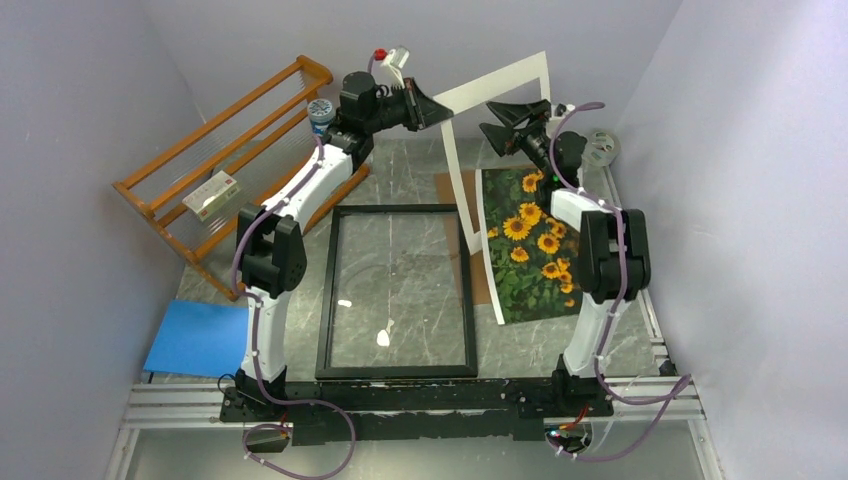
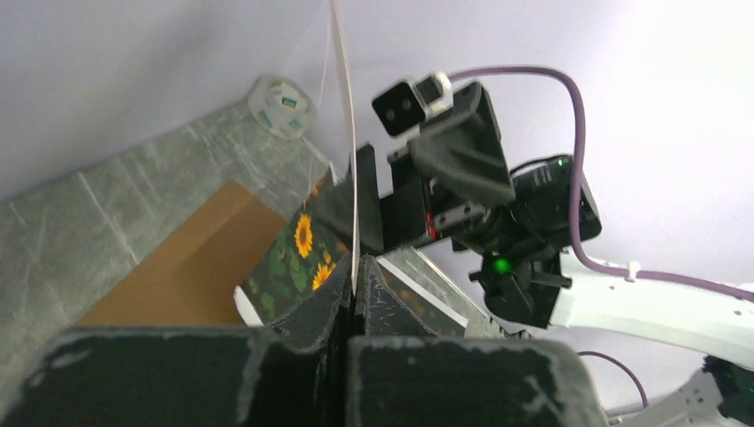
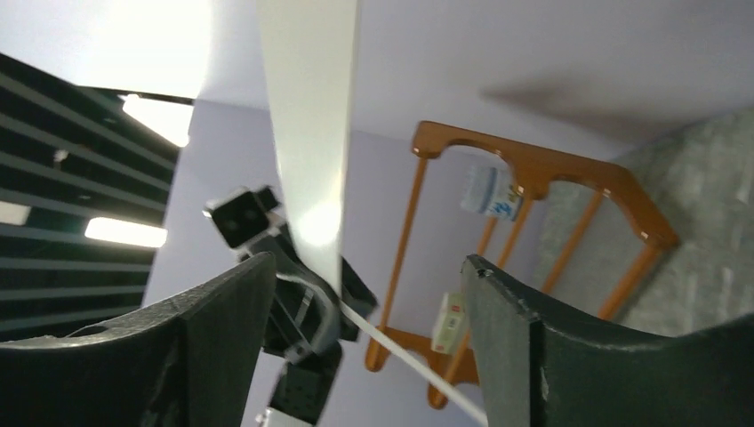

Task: Put the photo into the frame
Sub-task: Move the photo frame to the center of the board.

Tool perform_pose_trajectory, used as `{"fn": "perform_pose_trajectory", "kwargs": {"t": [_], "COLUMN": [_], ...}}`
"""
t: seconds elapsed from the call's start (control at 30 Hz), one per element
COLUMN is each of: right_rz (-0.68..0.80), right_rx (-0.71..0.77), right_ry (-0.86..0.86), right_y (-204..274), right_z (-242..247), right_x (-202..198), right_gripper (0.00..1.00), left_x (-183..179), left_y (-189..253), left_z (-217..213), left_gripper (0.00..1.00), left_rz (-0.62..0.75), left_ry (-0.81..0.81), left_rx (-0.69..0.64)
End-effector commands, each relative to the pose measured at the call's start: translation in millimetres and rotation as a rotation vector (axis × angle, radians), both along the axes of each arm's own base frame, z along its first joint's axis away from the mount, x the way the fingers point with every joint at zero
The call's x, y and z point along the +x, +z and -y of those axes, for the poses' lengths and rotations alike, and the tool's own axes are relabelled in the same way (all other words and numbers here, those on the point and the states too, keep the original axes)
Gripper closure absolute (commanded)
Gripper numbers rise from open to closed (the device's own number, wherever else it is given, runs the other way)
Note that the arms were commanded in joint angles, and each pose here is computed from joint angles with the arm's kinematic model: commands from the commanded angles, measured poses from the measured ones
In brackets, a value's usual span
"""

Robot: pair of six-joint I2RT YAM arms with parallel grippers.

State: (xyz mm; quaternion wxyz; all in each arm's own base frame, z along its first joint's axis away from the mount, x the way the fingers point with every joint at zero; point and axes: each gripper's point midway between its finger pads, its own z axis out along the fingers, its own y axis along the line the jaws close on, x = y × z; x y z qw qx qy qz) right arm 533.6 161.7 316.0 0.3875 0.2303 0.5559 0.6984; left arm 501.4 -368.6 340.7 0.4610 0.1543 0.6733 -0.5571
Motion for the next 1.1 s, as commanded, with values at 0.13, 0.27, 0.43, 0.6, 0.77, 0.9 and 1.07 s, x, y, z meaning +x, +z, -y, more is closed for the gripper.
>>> {"fn": "perform_pose_trajectory", "kwargs": {"t": [0.13,0.27,0.43,0.6,0.77,0.9,1.07], "right_rz": [0.044,-0.044,-0.176,-0.154,-0.026,0.063,0.142], "right_rx": [-0.297,-0.504,-0.652,-0.706,-0.803,-0.873,-0.929], "right_ry": [-0.100,-0.177,-0.258,-0.364,-0.464,-0.544,-0.579], "right_y": [-1,-39,-85,-67,-17,18,57], "right_z": [19,33,55,72,86,97,106], "right_x": [-67,-97,-129,-133,-126,-121,-110], "right_gripper": [0.15,0.14,0.14,0.15,0.14,0.11,0.06], "left_x": [-9,-22,-36,-57,-76,-92,-130], "left_y": [99,123,145,161,172,188,203], "left_z": [-2,4,-6,-23,-45,-75,-99], "left_gripper": [0.98,0.97,0.98,0.97,0.98,0.98,0.97], "left_rz": [0.288,0.357,0.451,0.533,0.553,0.541,0.583], "left_ry": [0.022,-0.016,0.011,0.028,0.032,0.035,-0.013], "left_rx": [-0.033,-0.049,0.011,0.133,0.189,0.178,0.209]}}
